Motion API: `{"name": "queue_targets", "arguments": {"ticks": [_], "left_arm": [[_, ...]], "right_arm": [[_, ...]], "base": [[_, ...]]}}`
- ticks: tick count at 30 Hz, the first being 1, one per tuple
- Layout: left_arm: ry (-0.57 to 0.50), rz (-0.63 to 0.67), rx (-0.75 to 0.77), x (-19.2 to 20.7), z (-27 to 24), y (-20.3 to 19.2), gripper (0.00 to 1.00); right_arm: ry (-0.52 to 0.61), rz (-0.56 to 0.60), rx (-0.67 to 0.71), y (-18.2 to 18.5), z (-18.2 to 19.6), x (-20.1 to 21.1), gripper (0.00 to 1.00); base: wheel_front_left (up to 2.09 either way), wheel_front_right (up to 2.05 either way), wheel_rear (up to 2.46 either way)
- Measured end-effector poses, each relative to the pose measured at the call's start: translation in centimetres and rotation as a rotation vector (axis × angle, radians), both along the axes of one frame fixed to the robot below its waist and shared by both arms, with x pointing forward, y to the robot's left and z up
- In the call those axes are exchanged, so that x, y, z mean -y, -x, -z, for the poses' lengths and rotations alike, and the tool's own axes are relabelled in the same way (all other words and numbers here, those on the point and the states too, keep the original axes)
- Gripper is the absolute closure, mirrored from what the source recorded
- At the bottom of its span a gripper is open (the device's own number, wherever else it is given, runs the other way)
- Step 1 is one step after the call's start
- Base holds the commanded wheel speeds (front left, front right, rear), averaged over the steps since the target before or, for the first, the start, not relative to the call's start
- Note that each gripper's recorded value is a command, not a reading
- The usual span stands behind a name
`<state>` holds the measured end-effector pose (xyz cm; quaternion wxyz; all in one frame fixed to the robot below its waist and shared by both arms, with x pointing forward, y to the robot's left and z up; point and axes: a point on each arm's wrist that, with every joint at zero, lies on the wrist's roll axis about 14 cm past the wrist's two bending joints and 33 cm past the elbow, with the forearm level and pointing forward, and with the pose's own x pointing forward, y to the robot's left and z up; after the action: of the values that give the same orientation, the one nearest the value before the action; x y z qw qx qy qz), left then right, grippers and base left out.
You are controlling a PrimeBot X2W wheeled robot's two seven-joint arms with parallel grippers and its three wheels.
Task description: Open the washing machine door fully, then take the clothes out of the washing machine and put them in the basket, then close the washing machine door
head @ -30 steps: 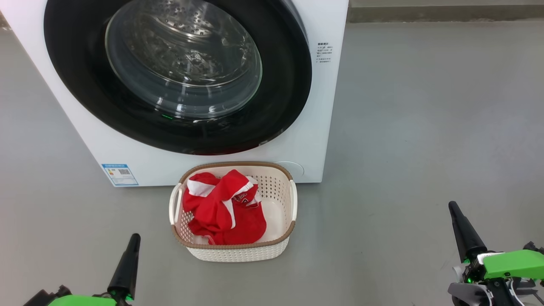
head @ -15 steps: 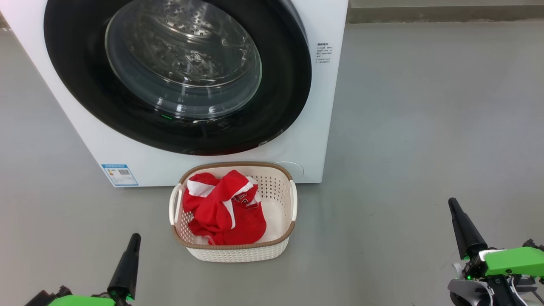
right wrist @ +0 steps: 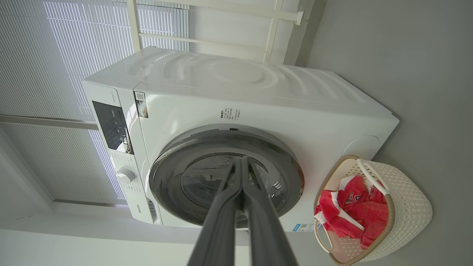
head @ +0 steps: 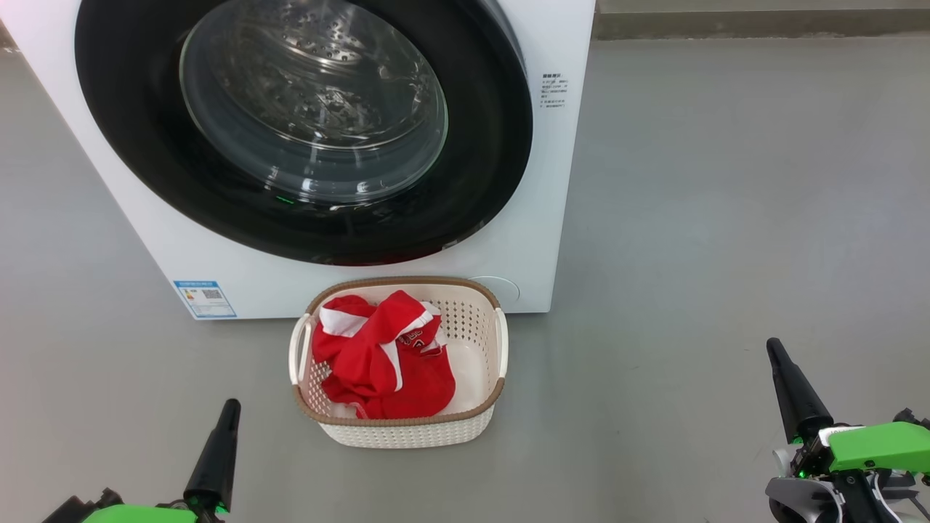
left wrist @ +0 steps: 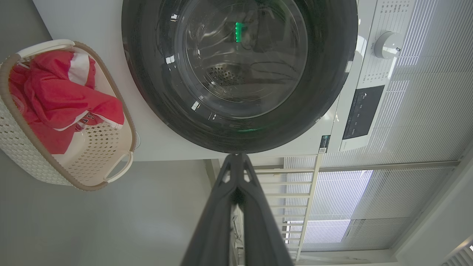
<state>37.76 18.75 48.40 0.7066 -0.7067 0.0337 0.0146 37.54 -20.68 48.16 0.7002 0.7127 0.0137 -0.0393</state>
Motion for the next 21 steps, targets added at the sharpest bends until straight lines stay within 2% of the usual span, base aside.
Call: {"name": "queue_targets", "arguments": {"ticks": [21], "left_arm": [[0.000,-0.001,0.000,-0.02,0.00,0.00,1.00]], "right_arm": [[0.000,0.000,0.000,0.00,0.00,0.00,1.00]], "base": [[0.00,0.00,0.00]]}}
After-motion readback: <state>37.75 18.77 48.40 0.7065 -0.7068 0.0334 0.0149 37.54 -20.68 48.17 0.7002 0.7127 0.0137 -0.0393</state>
